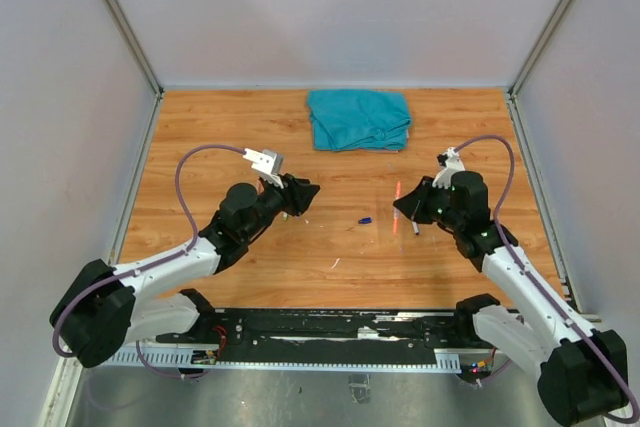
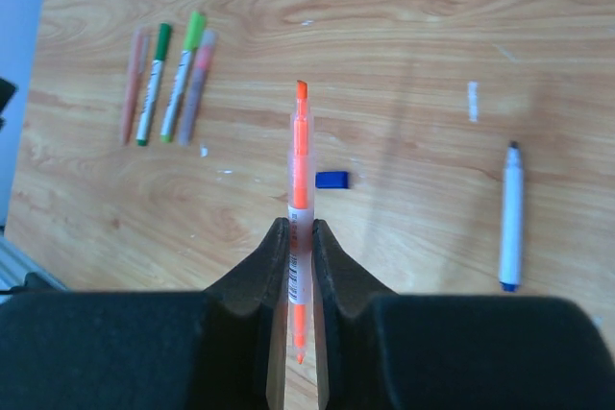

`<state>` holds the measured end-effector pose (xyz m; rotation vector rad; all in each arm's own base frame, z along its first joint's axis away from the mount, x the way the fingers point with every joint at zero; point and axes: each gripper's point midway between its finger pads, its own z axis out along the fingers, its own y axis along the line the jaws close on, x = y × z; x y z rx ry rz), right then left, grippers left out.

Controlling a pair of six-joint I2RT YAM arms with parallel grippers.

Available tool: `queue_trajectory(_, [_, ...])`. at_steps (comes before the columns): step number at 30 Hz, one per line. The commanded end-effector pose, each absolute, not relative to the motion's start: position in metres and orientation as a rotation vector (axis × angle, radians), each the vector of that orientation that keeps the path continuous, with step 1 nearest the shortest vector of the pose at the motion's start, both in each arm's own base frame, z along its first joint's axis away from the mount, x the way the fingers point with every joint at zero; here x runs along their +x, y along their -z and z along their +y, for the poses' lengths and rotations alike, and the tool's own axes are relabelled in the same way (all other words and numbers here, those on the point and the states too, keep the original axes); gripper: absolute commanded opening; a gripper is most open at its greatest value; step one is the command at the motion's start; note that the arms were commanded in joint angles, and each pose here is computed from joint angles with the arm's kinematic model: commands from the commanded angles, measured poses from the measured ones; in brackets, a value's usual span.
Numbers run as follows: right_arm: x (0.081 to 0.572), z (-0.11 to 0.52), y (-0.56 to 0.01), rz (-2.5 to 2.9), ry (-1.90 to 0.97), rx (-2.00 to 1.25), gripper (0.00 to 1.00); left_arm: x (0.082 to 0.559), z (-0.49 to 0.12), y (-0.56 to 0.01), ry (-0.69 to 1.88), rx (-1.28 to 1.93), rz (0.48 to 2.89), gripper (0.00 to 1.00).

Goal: Insert the pens into the pen caps
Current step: Pick up the pen from the center of the board, then adjust the pen.

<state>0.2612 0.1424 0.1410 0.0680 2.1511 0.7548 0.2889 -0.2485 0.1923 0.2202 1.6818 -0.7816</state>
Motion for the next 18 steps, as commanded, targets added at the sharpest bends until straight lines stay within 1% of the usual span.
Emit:
queue_trajectory(1, [0.267,0.179,-0.168,2.018,-0.882,-0.031,0.06,0.282,-0.263,-0.211,0.899,0.261,1.599,0.41])
queue_trajectory(9, [0.282,0.217,-0.201,1.829,-1.008,-0.115,0.06,0.262,-0.281,-0.206,1.024,0.378,1.577,0.4])
queue_trajectory(18, [0.282,0.246,-0.216,1.699,-1.142,-0.161,0.05,0.249,-0.29,-0.208,1.121,0.418,1.546,0.38])
